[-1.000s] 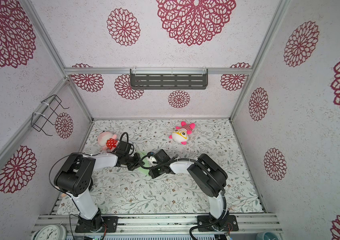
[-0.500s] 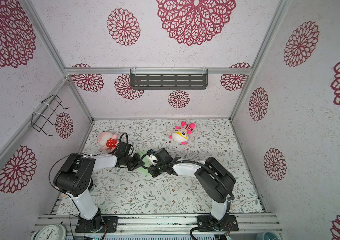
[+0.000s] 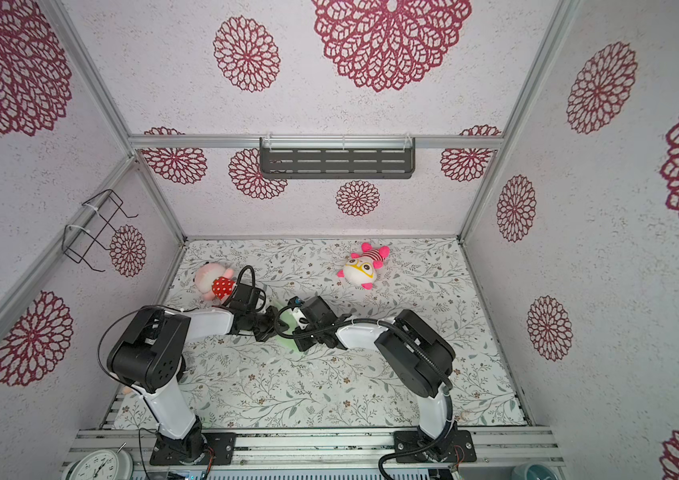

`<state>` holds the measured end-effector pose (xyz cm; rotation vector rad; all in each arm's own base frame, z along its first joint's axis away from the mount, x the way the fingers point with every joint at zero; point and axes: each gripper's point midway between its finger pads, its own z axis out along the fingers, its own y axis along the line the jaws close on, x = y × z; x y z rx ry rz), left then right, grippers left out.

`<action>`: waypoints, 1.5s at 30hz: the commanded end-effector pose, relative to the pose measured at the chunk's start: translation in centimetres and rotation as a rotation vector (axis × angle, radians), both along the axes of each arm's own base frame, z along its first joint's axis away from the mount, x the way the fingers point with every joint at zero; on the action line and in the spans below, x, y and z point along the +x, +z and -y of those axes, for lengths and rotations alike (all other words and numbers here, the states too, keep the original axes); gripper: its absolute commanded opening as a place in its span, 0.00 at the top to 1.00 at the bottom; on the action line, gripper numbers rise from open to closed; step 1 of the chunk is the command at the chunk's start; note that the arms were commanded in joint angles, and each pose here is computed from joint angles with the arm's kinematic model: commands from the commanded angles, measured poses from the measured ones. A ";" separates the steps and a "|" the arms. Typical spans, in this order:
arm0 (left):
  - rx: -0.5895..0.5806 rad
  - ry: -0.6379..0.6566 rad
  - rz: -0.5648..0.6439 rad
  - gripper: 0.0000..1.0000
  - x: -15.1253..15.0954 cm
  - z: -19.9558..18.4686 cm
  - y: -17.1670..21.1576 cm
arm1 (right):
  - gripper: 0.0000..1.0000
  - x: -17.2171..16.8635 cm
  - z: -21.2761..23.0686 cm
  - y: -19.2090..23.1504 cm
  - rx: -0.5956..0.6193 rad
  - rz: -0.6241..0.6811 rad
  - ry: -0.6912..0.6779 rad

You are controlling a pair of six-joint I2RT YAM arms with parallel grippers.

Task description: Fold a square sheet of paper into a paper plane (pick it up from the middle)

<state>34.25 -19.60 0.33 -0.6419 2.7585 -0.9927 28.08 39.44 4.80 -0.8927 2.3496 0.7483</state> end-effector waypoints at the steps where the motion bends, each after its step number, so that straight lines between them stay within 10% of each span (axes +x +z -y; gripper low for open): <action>1: 0.166 0.035 -0.221 1.00 -4.9 -3.1 -6.1 | 0.92 1.0 -1.4 0.9 0.007 0.086 0.028; 24: 0.170 0.055 -0.248 1.00 -5.2 -3.9 -6.8 | 0.93 -7.2 4.3 -3.2 -0.187 -0.068 0.139; 33: 0.139 0.039 -0.206 1.00 -4.3 -3.2 -5.7 | 0.92 -3.2 2.9 3.1 0.017 0.037 0.010; 45: 0.109 0.008 -0.178 1.00 -3.7 -2.4 -4.9 | 0.91 0.2 -0.7 1.1 0.032 0.002 -0.032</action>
